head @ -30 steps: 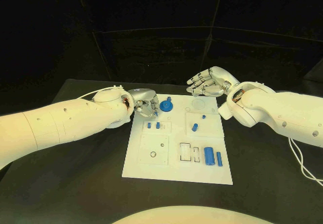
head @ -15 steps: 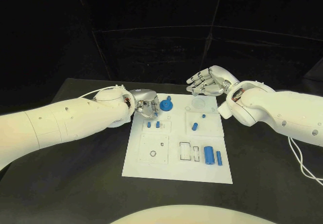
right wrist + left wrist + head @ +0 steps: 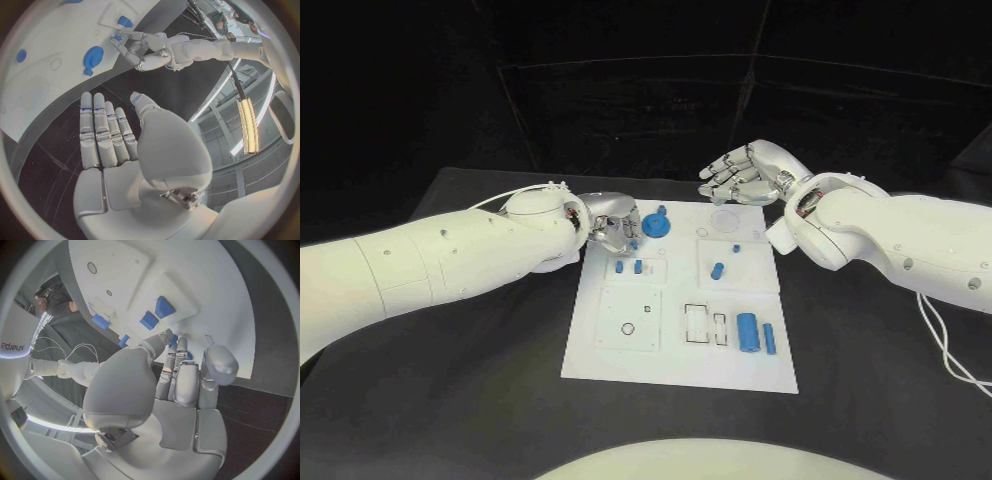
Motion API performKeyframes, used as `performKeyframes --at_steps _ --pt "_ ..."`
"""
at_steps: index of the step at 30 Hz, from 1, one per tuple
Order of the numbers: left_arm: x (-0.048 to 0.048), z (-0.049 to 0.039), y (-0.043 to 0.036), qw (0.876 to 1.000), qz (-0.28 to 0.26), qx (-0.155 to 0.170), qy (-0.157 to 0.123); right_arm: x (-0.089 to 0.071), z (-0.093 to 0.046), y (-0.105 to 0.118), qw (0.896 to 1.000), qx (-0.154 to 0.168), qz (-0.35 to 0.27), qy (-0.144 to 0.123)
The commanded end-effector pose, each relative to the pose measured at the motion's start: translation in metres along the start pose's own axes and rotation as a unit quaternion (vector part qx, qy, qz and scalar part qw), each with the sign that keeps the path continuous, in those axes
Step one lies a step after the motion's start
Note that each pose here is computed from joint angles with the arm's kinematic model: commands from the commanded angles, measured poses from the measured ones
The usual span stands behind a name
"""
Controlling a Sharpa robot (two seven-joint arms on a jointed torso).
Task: Assemble the parts on the task board
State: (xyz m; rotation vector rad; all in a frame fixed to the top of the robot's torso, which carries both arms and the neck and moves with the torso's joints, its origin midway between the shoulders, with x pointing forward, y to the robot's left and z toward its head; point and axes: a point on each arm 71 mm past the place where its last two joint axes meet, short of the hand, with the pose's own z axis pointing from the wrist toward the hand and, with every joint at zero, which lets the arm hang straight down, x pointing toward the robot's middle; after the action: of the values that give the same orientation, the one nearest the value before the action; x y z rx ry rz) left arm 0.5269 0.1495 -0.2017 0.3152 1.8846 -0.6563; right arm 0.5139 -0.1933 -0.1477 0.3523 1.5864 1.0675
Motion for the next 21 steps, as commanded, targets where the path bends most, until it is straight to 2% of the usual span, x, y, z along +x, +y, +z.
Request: performKeyframes --at_steps 1,13,18,21 --pt "0.0007 0.0003 0.0006 1.000 -0.001 -0.006 0.006 -0.001 0.001 0.002 1.000 -0.003 0.001 -0.003" --pt "-0.0014 -0.0019 0.0039 1.000 -0.004 -0.009 -0.007 -0.002 0.000 0.000 1.000 0.001 0.000 -0.001" --pt "-0.0023 -0.0064 0.0088 1.000 -0.005 -0.013 -0.012 -0.003 0.000 -0.003 1.000 0.008 -0.011 0.008" --pt "-0.0043 -0.0119 0.0141 1.000 -0.013 -0.017 -0.021 -0.005 -0.001 -0.007 0.999 0.010 -0.043 0.019"
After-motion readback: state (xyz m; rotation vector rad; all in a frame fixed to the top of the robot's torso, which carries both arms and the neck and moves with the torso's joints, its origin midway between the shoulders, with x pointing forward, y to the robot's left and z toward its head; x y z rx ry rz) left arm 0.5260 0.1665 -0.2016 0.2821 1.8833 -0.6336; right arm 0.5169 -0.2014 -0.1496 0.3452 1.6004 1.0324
